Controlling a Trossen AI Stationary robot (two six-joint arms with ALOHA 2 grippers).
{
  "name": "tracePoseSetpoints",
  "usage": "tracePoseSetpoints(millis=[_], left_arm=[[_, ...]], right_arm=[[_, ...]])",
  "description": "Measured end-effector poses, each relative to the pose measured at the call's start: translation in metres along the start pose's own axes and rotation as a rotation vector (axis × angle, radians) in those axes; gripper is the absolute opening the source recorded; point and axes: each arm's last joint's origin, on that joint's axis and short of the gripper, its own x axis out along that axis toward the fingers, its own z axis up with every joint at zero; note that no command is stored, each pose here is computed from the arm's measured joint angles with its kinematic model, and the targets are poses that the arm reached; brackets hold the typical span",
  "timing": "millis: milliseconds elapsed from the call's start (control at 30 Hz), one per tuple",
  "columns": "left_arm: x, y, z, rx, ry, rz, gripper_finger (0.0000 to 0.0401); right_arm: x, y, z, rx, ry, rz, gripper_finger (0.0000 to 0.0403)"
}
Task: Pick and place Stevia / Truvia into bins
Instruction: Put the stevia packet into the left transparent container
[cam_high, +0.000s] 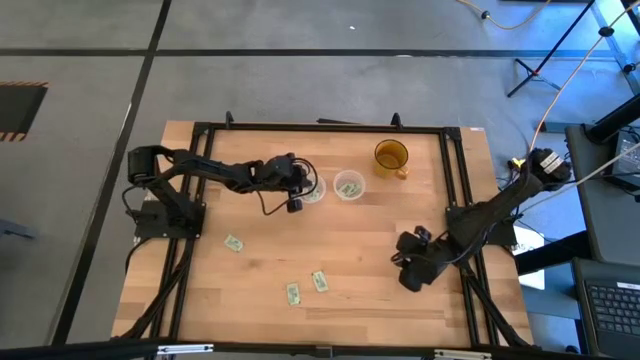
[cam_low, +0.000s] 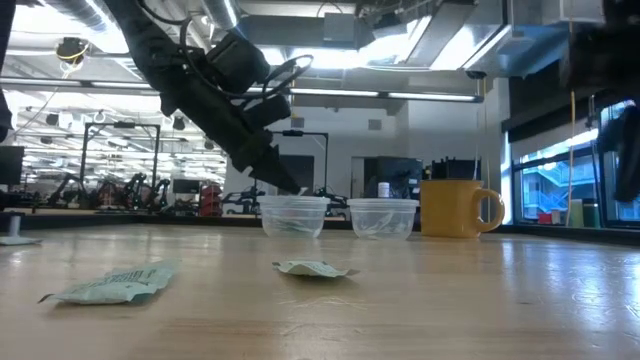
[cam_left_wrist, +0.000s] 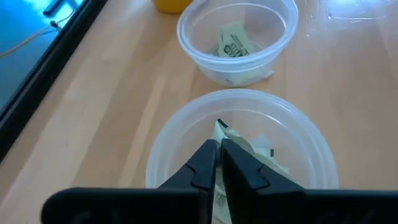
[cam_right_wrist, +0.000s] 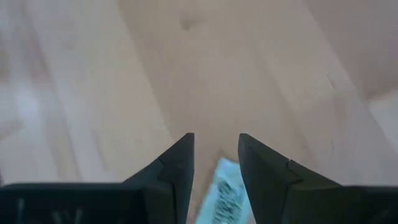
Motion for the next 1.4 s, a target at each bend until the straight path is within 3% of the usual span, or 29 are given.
tracePoseSetpoints(millis=[200, 400, 533, 733, 967, 1300, 1400], left_arm=[[0.0, -0.002, 0.001, -0.002, -0.011, -0.05, 0.004], [-0.01, 0.0, 0.01, -0.003, -0.058, -0.028, 0.0057], [-0.035, -0.002, 0.027, 0.018, -0.139, -0.032, 0.0068], [-0.101, -0.013, 0.042, 0.082, -0.166, -0.045, 0.0076], [-0.155, -0.039, 0.013, -0.016, 0.079, -0.179, 0.0073], [-0.175, -0.079, -0.033, 0.032, 0.474, -0.317, 0.007], [-0.179, -0.087, -0.04, 0.002, 0.549, -0.314, 0.007]], right_arm=[[0.007, -0.012, -0.025, 0.095, 0.044, -0.041, 0.0128], [0.01, -0.018, -0.034, 0.1, 0.021, -0.064, 0.0128], [0.01, -0.018, -0.034, 0.095, 0.014, -0.065, 0.0128], [0.01, -0.018, -0.033, 0.072, 0.004, -0.066, 0.0128], [0.01, -0.018, -0.034, 0.069, 0.006, -0.074, 0.0128], [0.011, -0.02, -0.029, 0.075, -0.058, -0.101, 0.0128], [0.011, -0.021, -0.028, 0.075, -0.06, -0.103, 0.0128]])
